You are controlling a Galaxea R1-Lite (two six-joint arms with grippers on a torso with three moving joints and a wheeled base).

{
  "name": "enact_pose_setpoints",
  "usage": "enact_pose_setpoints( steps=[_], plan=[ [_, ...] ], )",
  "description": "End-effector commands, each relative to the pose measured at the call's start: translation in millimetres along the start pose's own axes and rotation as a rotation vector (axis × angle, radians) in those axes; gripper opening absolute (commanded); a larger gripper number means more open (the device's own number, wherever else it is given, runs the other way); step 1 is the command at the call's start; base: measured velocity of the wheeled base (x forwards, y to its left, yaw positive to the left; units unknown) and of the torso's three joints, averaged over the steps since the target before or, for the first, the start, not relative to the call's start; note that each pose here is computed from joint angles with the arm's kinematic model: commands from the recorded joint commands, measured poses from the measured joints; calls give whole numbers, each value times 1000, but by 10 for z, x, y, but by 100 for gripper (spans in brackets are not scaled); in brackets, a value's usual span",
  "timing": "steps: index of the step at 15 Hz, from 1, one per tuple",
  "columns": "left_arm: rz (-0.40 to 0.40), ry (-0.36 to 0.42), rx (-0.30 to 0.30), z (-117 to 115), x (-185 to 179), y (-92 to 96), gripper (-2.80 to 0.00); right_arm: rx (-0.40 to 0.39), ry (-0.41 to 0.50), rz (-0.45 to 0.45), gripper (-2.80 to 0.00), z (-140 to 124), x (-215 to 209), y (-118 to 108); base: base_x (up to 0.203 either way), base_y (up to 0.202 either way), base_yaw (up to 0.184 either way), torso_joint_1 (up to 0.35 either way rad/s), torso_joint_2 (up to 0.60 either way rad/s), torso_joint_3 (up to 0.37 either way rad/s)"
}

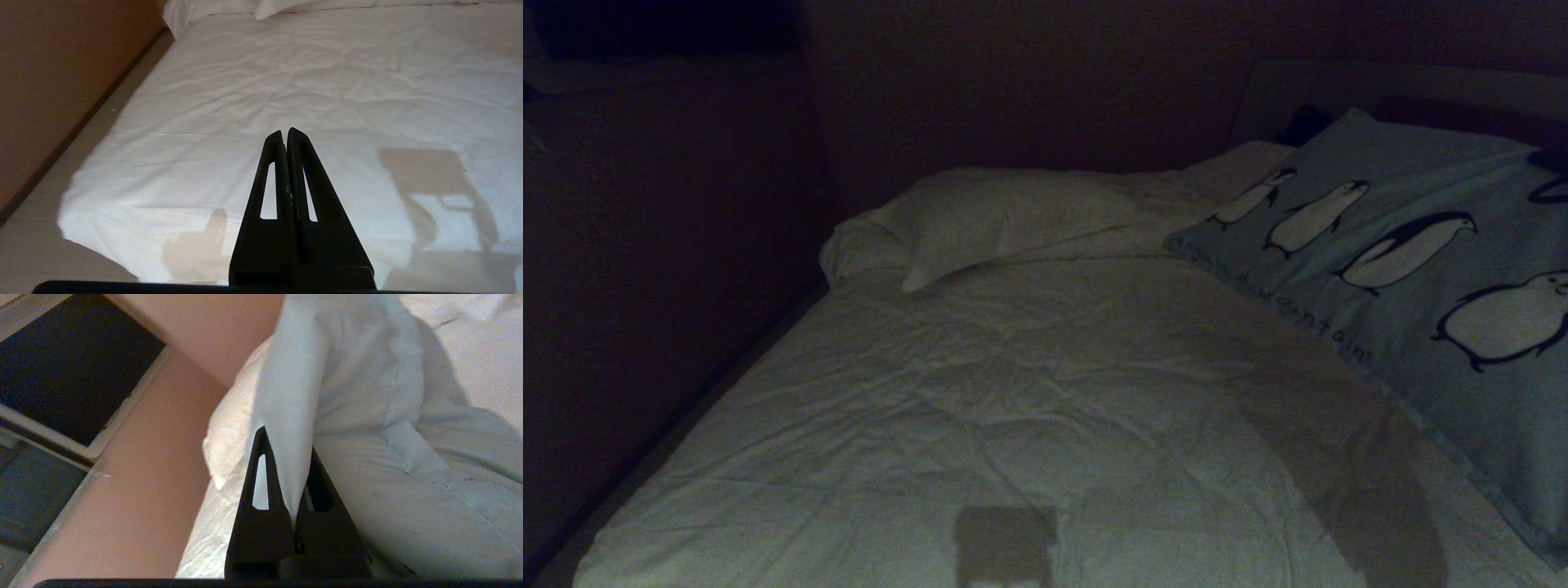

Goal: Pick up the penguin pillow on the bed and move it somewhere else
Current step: Move to the head of the bed

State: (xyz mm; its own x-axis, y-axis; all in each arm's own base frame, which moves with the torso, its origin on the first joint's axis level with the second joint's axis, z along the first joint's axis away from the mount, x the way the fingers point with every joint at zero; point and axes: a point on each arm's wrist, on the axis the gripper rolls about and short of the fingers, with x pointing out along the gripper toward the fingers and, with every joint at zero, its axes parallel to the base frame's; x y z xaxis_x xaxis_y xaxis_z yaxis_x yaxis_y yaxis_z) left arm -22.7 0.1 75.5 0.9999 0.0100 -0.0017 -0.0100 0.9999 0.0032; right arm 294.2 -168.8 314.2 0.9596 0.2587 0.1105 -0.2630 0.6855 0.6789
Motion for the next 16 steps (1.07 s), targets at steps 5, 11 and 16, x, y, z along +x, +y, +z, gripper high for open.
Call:
enact_pose_setpoints(
  steps=[5,11,16],
  plan=[
    [1,0,0,0,0,0,-280,-3,-74,-85,-280,239,-178,-364,0,-194,3,3,4,5],
    [1,0,1,0,0,0,-280,-1,-127,-154,-280,386,-357,-616,0,-195,2,1,2,1],
    [1,0,0,1,0,0,-280,-20,-176,-192,-280,491,-495,-900,0,-193,1,3,2,2]
  ],
)
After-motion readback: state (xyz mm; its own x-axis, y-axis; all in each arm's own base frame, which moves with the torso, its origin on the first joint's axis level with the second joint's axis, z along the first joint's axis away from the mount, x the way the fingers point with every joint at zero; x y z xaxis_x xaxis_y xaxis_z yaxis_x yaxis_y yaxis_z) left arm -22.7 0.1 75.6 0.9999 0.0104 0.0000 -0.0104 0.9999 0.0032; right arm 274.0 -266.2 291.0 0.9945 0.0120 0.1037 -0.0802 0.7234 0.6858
